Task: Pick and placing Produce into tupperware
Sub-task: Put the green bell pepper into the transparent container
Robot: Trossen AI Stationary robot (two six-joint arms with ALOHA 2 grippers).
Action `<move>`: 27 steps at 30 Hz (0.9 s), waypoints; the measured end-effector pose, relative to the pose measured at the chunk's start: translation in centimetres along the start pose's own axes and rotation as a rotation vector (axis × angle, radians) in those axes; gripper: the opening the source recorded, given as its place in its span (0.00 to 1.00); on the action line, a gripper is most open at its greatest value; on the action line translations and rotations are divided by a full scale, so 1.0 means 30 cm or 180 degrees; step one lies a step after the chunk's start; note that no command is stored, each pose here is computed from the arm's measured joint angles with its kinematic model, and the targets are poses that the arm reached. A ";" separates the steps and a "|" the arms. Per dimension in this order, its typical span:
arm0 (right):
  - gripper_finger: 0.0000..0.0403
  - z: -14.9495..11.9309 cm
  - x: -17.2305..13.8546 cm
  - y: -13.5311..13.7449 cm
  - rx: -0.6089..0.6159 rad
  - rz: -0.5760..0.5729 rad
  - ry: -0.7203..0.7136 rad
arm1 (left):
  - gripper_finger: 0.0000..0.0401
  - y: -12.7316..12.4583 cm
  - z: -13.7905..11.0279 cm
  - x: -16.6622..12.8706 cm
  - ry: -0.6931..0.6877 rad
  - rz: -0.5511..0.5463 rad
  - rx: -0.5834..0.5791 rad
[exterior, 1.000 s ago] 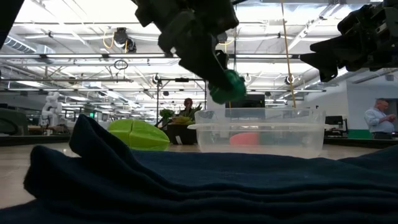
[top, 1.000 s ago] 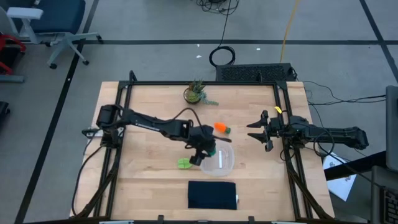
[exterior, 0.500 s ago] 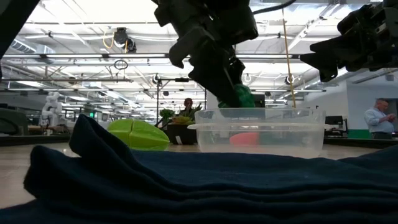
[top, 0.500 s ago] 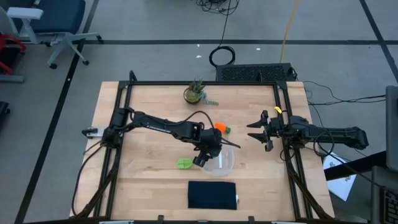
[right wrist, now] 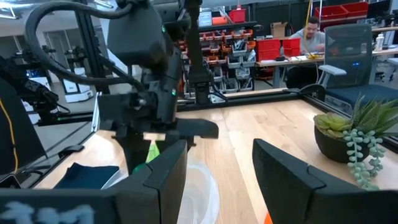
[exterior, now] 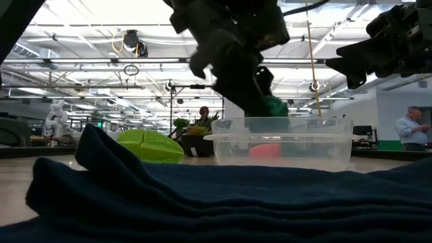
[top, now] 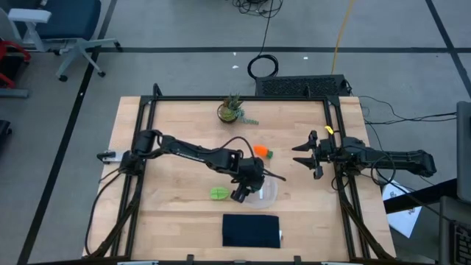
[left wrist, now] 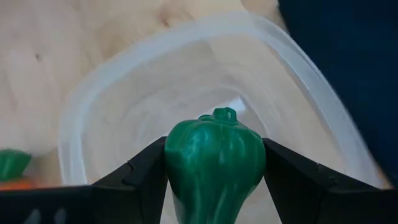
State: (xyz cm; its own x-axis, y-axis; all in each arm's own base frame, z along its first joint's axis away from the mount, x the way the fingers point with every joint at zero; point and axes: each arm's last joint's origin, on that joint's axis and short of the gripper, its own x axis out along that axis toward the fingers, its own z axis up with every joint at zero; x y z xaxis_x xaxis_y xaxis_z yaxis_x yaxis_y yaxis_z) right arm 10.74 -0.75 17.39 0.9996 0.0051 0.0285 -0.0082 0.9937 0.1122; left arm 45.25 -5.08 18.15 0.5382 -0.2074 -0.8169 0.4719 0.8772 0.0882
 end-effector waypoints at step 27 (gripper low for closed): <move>0.44 -0.007 0.007 -0.001 0.0019 0.0003 0.0077 | 0.56 0.031 -0.065 0.075 0.0290 0.0004 -0.0301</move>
State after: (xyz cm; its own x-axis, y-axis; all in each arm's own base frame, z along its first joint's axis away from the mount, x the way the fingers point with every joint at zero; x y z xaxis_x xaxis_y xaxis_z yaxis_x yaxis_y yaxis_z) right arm 10.95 -0.75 17.18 1.0000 0.0088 0.0045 -0.0092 0.9930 0.1180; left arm 45.55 -3.90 15.28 0.4709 -0.1700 -0.8656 0.4009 0.9153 0.0384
